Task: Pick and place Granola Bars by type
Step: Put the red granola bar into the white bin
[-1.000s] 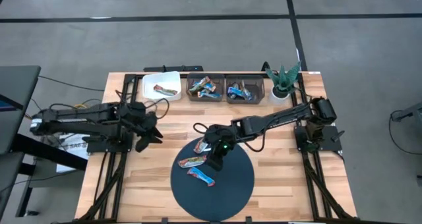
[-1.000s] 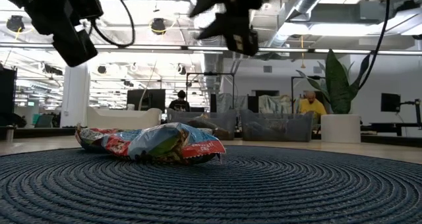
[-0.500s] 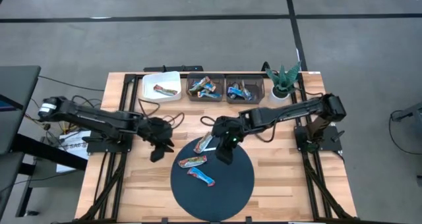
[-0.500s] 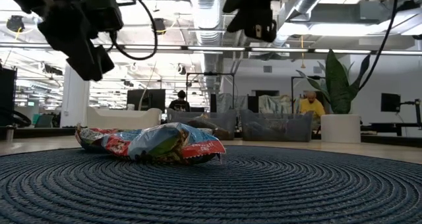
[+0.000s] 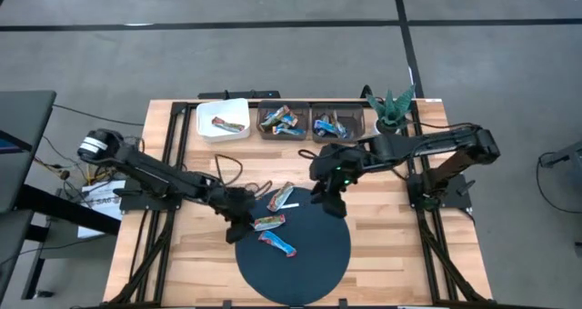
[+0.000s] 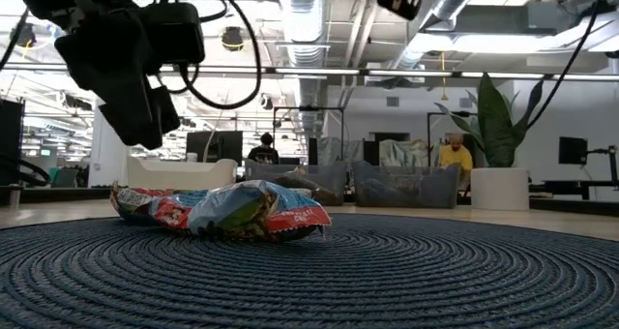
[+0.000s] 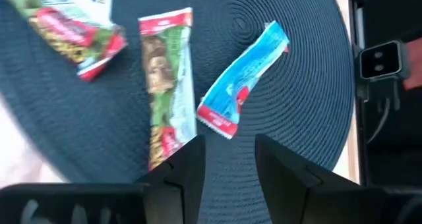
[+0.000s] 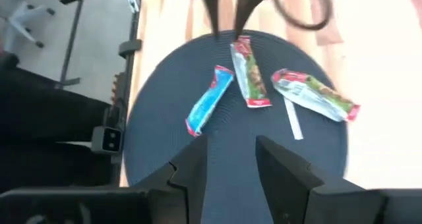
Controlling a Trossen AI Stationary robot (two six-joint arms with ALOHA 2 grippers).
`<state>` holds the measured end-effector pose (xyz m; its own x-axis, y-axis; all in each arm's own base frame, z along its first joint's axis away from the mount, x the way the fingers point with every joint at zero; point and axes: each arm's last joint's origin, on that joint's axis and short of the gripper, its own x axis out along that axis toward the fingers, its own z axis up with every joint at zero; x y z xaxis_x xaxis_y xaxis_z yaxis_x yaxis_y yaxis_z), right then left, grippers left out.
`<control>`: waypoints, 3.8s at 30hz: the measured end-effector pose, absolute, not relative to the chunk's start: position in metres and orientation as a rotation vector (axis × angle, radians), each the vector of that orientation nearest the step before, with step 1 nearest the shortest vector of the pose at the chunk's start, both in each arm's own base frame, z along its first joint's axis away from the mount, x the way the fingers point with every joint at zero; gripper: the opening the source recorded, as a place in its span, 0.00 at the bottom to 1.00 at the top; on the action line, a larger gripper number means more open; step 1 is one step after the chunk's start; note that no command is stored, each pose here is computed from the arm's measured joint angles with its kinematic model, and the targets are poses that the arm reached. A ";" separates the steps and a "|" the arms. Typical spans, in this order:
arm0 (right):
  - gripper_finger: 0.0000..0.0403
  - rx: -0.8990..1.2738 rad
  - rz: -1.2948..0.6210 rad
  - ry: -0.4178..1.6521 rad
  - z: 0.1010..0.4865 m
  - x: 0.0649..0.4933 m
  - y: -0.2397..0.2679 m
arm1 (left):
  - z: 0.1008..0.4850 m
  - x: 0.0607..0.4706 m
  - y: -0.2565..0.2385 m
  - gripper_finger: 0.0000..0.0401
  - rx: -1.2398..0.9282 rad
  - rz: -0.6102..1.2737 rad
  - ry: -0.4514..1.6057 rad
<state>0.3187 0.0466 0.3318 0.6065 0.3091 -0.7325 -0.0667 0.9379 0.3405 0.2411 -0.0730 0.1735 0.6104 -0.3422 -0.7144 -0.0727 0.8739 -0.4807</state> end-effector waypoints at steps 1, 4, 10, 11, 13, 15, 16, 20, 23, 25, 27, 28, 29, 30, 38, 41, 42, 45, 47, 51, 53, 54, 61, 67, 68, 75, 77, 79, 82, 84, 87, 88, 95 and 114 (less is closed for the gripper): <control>0.30 0.282 0.216 0.891 0.334 0.316 0.046 | 0.173 0.245 -0.077 0.31 -0.490 -0.160 0.916; 0.30 0.254 0.196 0.870 0.340 0.310 0.044 | 0.171 0.258 -0.087 0.31 -0.455 -0.136 0.922; 0.30 0.222 0.194 0.854 0.344 0.307 0.044 | 0.160 0.271 -0.089 0.31 -0.349 0.052 0.986; 0.30 0.218 0.196 0.857 0.344 0.307 0.044 | 0.157 0.272 -0.089 0.31 -0.339 0.068 1.006; 0.30 0.212 0.202 0.863 0.344 0.306 0.045 | 0.151 0.274 -0.090 0.31 -0.338 0.064 1.042; 0.30 0.202 0.207 0.861 0.344 0.306 0.046 | 0.148 0.274 -0.091 0.31 -0.353 0.035 1.066; 0.30 0.199 0.211 0.862 0.344 0.306 0.046 | 0.146 0.276 -0.092 0.31 -0.359 0.024 1.069; 0.30 0.194 0.216 0.854 0.344 0.307 0.047 | 0.145 0.275 -0.091 0.31 -0.352 0.034 1.080; 0.30 0.189 0.218 0.853 0.344 0.307 0.047 | 0.145 0.275 -0.091 0.31 -0.349 0.043 1.079; 0.30 0.188 0.219 0.853 0.344 0.307 0.047 | 0.145 0.275 -0.091 0.30 -0.354 0.038 1.079; 0.30 0.186 0.220 0.853 0.344 0.307 0.047 | 0.145 0.275 -0.091 0.29 -0.365 0.031 1.082; 0.30 0.183 0.221 0.852 0.344 0.307 0.047 | 0.145 0.275 -0.091 0.27 -0.368 0.032 1.082; 0.30 0.180 0.222 0.852 0.344 0.307 0.047 | 0.145 0.275 -0.091 0.25 -0.371 0.029 1.083; 0.30 0.180 0.222 0.852 0.344 0.307 0.047 | 0.145 0.275 -0.092 0.23 -0.376 0.020 1.085; 0.30 0.169 0.223 0.851 0.344 0.307 0.047 | 0.146 0.276 -0.093 0.02 -0.389 -0.001 1.086; 0.30 0.168 0.223 0.850 0.344 0.307 0.047 | 0.146 0.276 -0.093 0.02 -0.407 0.010 1.087; 0.30 0.165 0.224 0.850 0.344 0.307 0.047 | 0.146 0.276 -0.093 0.02 -0.417 0.016 1.087; 0.30 0.162 0.224 0.849 0.344 0.307 0.047 | 0.146 0.276 -0.092 0.02 -0.445 0.053 1.079; 0.30 0.158 0.215 0.849 0.344 0.307 0.047 | 0.150 0.275 -0.091 0.01 -0.466 0.097 1.056; 0.30 0.155 0.207 0.848 0.343 0.307 0.046 | 0.166 0.272 -0.087 0.01 -0.506 0.165 0.971; 0.30 0.155 0.208 0.838 0.344 0.308 0.046 | 0.177 0.268 -0.084 0.01 -0.513 0.215 0.923; 0.30 0.155 0.208 0.831 0.345 0.309 0.046 | 0.182 0.264 -0.082 0.01 -0.513 0.251 0.898; 0.30 0.114 0.087 0.750 0.349 0.314 0.040 | 0.229 0.234 -0.045 0.00 -0.528 0.534 0.686; 0.30 0.082 -0.081 0.646 0.356 0.321 0.026 | 0.262 0.201 0.006 0.00 -0.543 0.794 0.514; 0.30 0.082 -0.098 0.631 0.357 0.322 0.023 | 0.264 0.195 0.014 0.00 -0.543 0.832 0.509; 0.30 0.108 -0.148 0.535 0.364 0.328 0.006 | 0.263 0.172 0.068 0.00 -0.529 1.005 0.603; 0.30 0.114 -0.157 0.511 0.366 0.329 0.002 | 0.262 0.169 0.083 0.00 -0.519 1.057 0.608; 0.30 0.118 -0.164 0.495 0.368 0.330 -0.001 | 0.261 0.167 0.098 0.00 -0.520 1.099 0.611; 0.30 0.135 -0.177 0.490 0.368 0.330 -0.004 | 0.256 0.163 0.118 0.00 -0.547 1.079 0.648; 0.30 0.139 -0.183 0.490 0.368 0.330 -0.006 | 0.250 0.163 0.129 0.01 -0.557 1.084 0.677; 0.30 0.142 -0.187 0.490 0.368 0.330 -0.007 | 0.242 0.162 0.144 0.05 -0.553 1.128 0.713; 0.30 0.142 -0.187 0.490 0.368 0.330 -0.007 | 0.239 0.162 0.148 0.07 -0.546 1.137 0.728; 0.30 0.147 -0.187 0.489 0.368 0.330 -0.007 | 0.228 0.163 0.166 0.25 -0.531 1.174 0.753; 0.30 0.150 -0.186 0.491 0.367 0.330 -0.007 | 0.253 0.222 0.061 0.25 -0.632 0.396 0.644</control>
<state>0.3297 -0.0069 0.3675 0.8655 -0.1406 -0.4807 0.2125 0.9722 0.0982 0.2221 0.0607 0.2535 0.7366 0.1476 -0.6600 -0.5228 0.7434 -0.4173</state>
